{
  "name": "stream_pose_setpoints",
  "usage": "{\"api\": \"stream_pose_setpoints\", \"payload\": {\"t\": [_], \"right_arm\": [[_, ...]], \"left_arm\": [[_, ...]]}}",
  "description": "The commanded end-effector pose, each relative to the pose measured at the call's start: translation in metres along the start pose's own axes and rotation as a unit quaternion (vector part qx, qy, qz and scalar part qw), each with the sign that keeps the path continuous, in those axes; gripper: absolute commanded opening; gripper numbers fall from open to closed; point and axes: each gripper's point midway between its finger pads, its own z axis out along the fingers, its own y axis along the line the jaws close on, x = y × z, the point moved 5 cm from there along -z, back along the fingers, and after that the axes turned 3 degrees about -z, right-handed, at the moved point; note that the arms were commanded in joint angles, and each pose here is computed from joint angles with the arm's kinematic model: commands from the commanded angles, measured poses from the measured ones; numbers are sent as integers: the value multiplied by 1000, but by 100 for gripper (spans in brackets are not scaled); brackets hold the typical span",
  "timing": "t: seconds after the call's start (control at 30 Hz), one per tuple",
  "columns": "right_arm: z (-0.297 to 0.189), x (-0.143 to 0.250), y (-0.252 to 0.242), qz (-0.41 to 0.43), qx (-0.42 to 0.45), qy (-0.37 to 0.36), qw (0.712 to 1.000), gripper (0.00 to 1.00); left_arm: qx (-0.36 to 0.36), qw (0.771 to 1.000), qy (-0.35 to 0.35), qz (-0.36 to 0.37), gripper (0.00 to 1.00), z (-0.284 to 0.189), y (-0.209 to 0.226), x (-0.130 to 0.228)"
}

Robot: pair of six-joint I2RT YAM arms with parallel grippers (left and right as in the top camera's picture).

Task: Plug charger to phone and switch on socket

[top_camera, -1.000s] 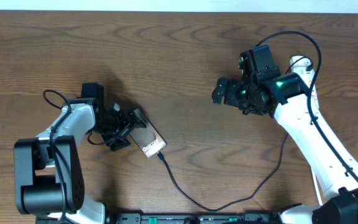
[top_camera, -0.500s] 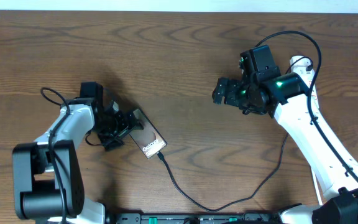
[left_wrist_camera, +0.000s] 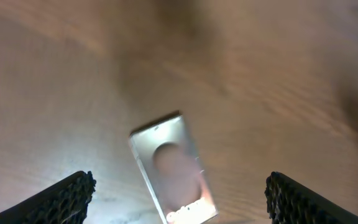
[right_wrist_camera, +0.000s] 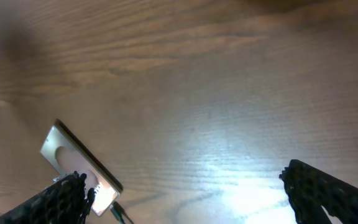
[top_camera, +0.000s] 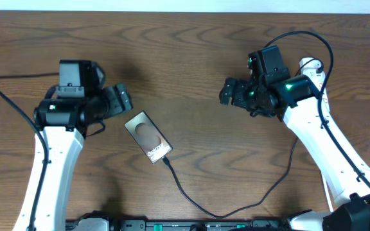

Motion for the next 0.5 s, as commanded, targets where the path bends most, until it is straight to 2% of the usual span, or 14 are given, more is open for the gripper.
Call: {"api": "stream_pose_setpoints", "payload": {"t": [0.0,0.07,0.23,0.33,0.47], "right_arm": [[-25,-11,5,-9,-14,-10,1000,99],[-60,-26,-1,-23,-9,-18,1000,99],[-135,-57,-28,-38,-13,-67,997,99],[-194,-79,-84,5,-15,-127,992,99],[-213,-86,-143,46,-28,-148,987,99]], "left_arm": [[-7,998,-39,46,90,-15,-22,-9],[18,996,-55,70,90,-18,-43,-10],[39,993,-64,89,91,-18,-60,-8],[40,993,-65,90,91,-18,-60,-8],[40,993,-65,90,90,-18,-60,-8]]}}
